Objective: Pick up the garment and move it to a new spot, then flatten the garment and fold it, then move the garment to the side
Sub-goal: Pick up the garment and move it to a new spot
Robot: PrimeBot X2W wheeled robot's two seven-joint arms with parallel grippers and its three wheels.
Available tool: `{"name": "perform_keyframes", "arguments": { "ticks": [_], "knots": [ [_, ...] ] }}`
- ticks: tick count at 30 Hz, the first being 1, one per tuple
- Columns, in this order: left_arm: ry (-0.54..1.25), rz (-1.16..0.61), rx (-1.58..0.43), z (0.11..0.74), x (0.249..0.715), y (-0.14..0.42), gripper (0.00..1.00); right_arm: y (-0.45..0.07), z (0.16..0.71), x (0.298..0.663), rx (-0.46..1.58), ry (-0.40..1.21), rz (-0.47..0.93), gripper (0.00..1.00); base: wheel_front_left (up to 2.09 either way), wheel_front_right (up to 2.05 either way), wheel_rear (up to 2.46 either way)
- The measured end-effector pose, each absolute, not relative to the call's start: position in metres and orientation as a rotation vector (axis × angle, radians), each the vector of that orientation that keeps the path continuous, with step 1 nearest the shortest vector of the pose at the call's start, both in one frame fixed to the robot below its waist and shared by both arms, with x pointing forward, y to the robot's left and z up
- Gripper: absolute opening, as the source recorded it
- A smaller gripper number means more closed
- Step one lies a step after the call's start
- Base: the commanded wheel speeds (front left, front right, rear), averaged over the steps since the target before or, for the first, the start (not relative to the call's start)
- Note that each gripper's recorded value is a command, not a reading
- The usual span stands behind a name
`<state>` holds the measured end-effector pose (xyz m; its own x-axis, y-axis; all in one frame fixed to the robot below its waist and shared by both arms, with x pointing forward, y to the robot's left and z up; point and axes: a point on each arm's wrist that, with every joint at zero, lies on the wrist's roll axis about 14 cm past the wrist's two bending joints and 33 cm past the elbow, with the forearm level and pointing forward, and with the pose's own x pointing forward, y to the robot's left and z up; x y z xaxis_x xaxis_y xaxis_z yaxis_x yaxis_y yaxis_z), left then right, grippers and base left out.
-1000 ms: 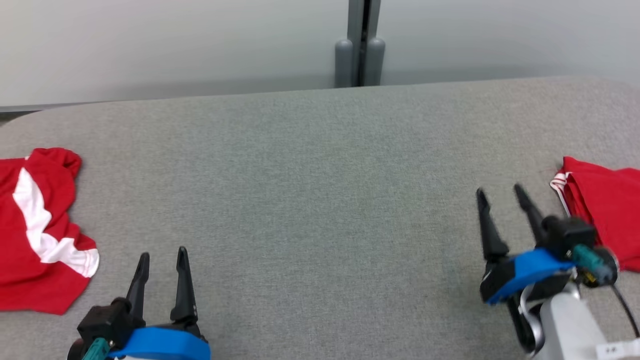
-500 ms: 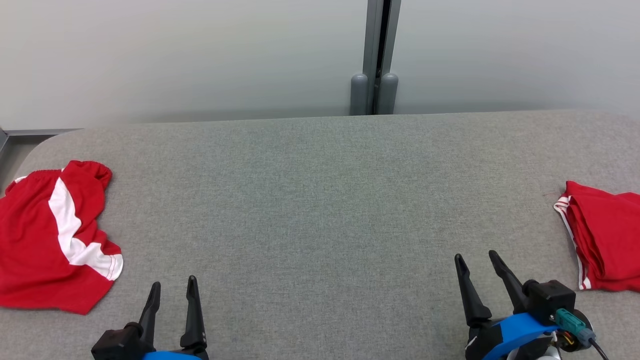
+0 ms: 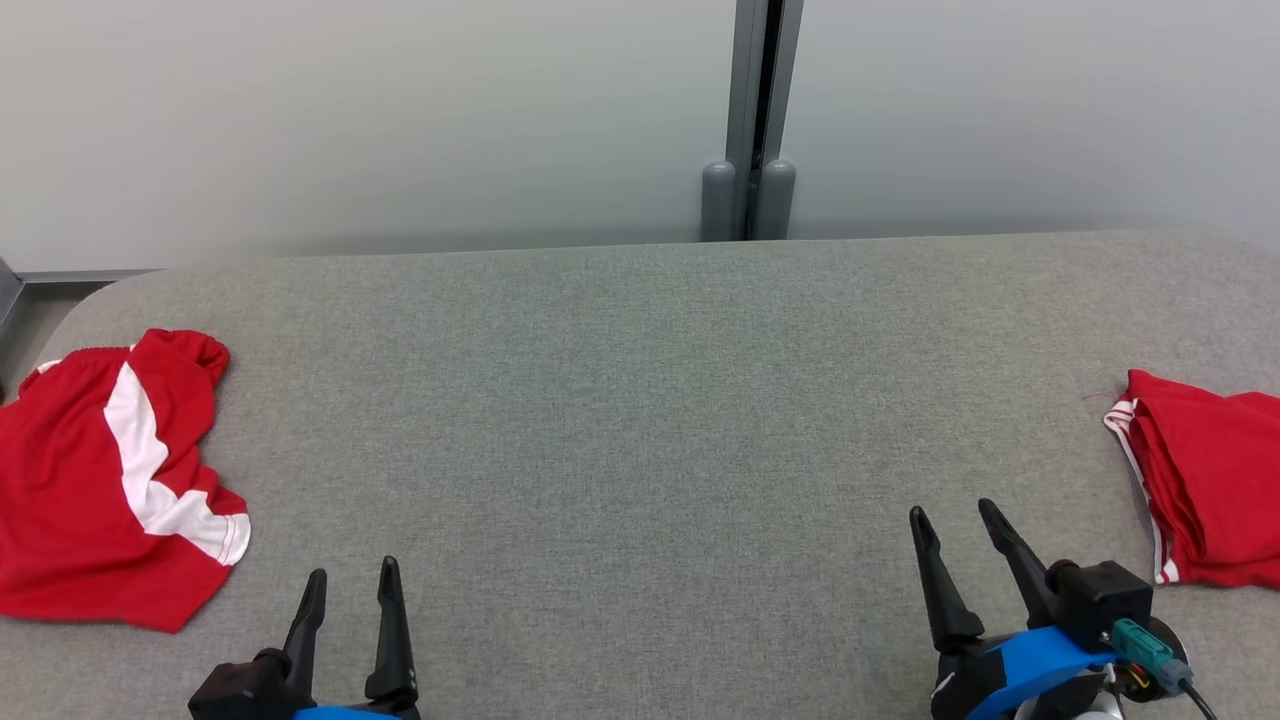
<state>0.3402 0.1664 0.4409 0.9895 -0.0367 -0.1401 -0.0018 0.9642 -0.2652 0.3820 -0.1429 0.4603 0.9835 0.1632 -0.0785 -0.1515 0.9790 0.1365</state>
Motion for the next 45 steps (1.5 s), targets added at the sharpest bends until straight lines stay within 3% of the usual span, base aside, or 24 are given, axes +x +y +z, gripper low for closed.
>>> {"name": "perform_keyframes", "arguments": {
  "ticks": [26, 45],
  "knots": [
    [0.122, 0.024, -0.257, 0.447, 0.33, 0.18, 1.0, -0.125, 0.465, 0.386, 0.122, 0.076, 0.213, 1.0, 0.0, 0.0, 0.0],
    [0.061, 0.384, -0.243, 0.456, 0.241, 0.277, 1.0, 0.016, 0.468, 0.393, 0.125, 0.101, 0.616, 1.0, 0.0, 0.0, 0.0]
  ]
}}
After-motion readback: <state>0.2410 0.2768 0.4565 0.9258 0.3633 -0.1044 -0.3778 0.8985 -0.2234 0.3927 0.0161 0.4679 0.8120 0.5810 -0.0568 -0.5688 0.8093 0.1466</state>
